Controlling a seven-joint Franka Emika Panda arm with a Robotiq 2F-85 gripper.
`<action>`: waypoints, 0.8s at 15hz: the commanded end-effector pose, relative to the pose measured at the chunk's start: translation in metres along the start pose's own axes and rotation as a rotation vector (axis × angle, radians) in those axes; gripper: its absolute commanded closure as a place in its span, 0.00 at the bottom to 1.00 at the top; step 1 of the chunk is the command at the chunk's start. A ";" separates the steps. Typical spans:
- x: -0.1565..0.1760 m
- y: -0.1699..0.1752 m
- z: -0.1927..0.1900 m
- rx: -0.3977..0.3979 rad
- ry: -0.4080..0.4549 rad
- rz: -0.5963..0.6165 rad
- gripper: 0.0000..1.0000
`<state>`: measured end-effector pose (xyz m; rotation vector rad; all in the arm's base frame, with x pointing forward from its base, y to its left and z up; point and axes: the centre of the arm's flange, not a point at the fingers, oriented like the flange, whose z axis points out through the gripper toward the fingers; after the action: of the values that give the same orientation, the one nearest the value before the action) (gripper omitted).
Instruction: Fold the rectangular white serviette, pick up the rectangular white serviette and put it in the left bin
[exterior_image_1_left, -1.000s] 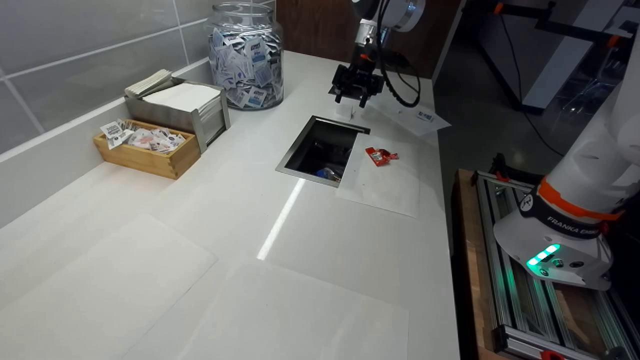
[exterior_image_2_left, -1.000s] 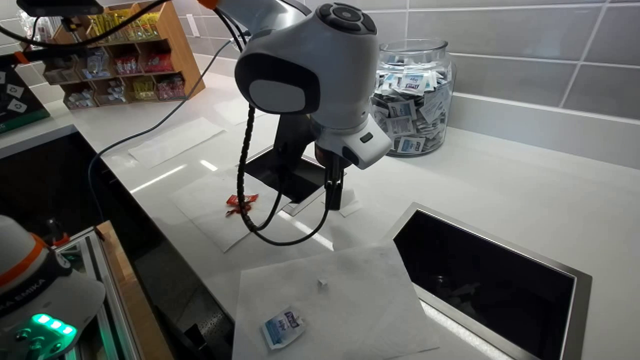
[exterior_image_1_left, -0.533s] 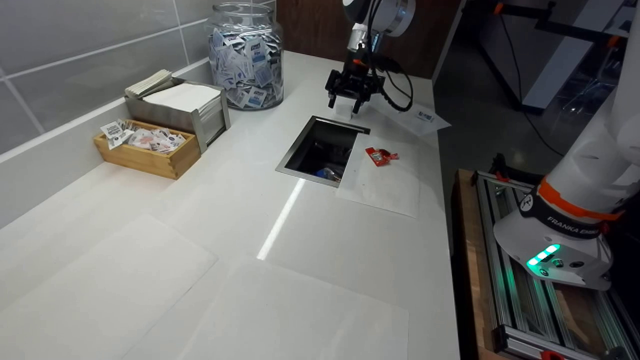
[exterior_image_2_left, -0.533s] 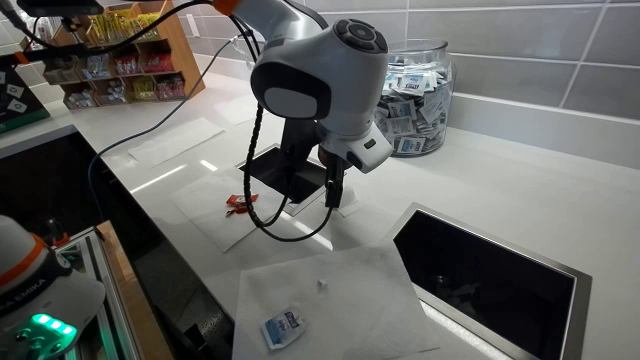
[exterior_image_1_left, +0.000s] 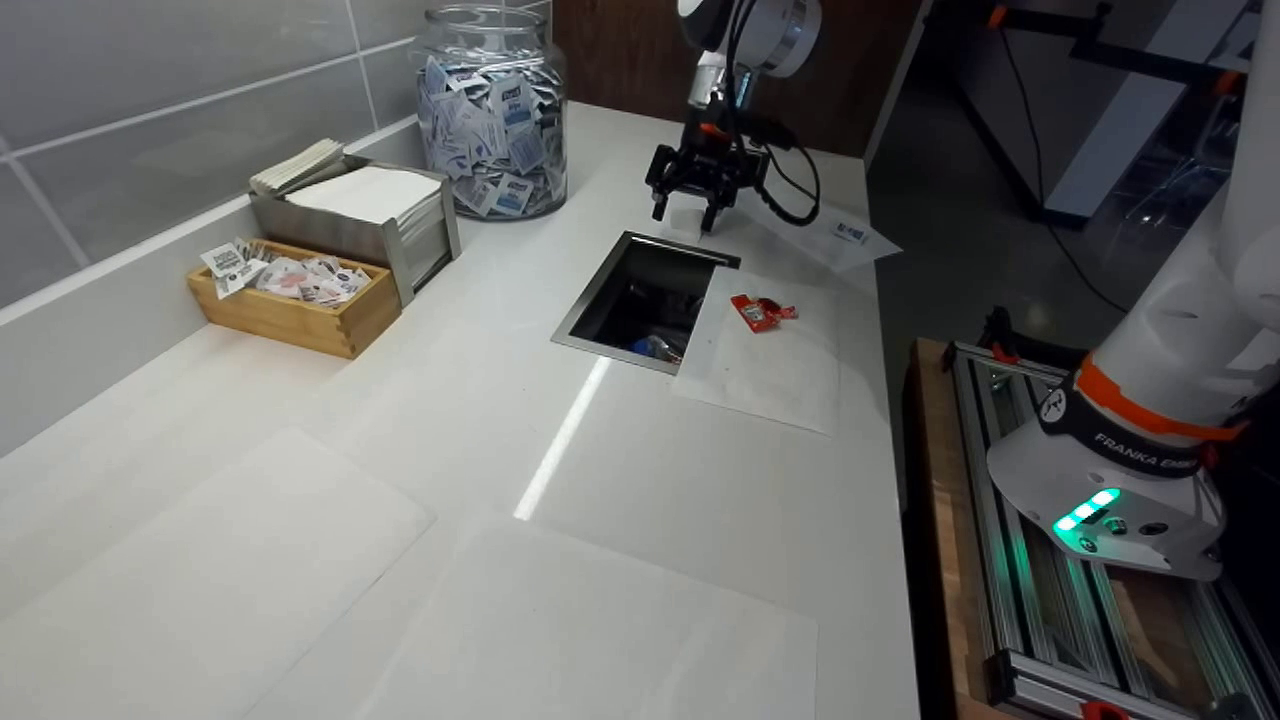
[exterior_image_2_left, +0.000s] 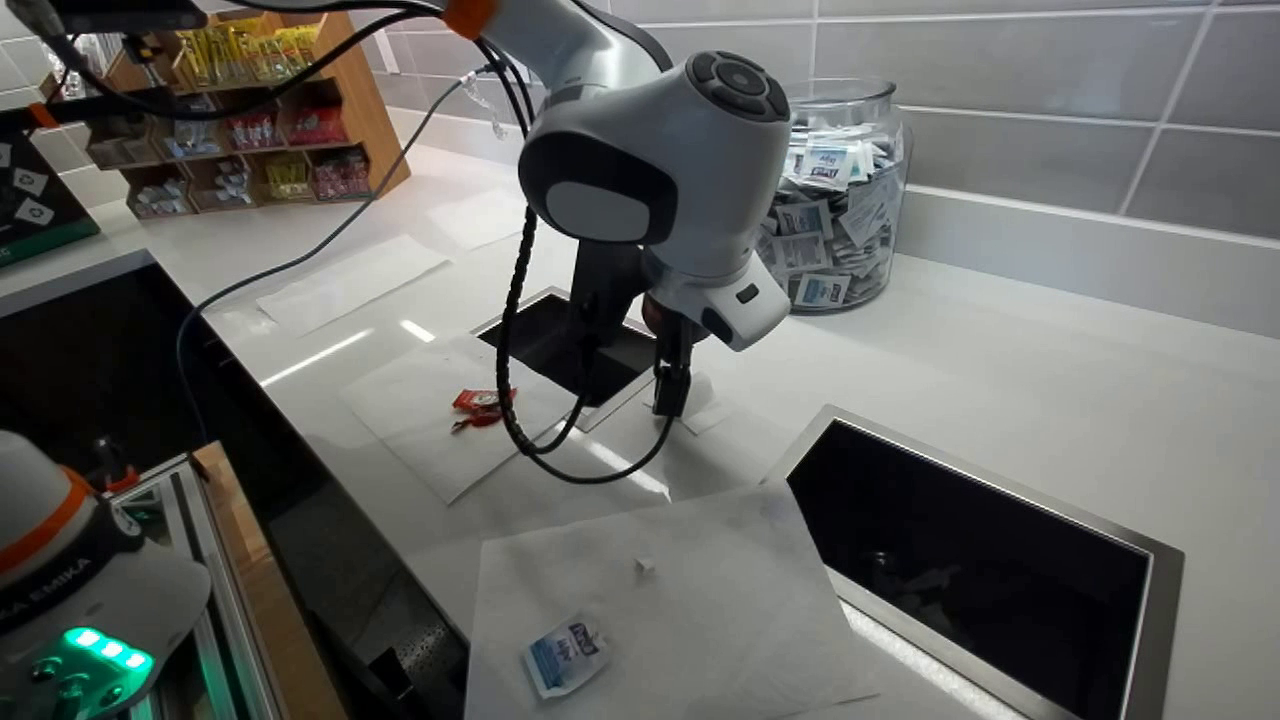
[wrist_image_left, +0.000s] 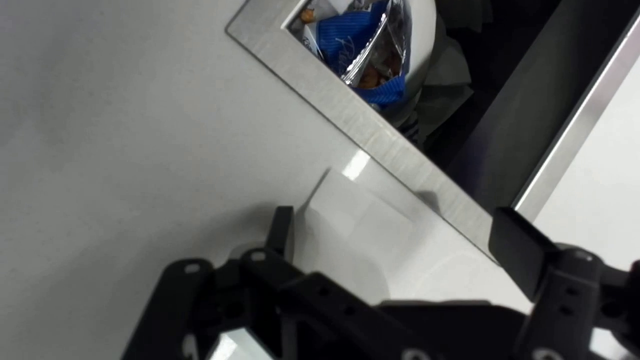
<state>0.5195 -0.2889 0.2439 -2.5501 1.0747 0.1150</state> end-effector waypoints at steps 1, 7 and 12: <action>0.009 0.004 -0.001 -0.028 0.042 -0.026 0.00; 0.010 0.003 -0.007 -0.136 0.090 -0.106 0.00; 0.009 0.003 -0.009 -0.206 0.094 -0.157 0.29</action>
<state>0.5244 -0.3005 0.2500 -2.7837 0.9580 0.0711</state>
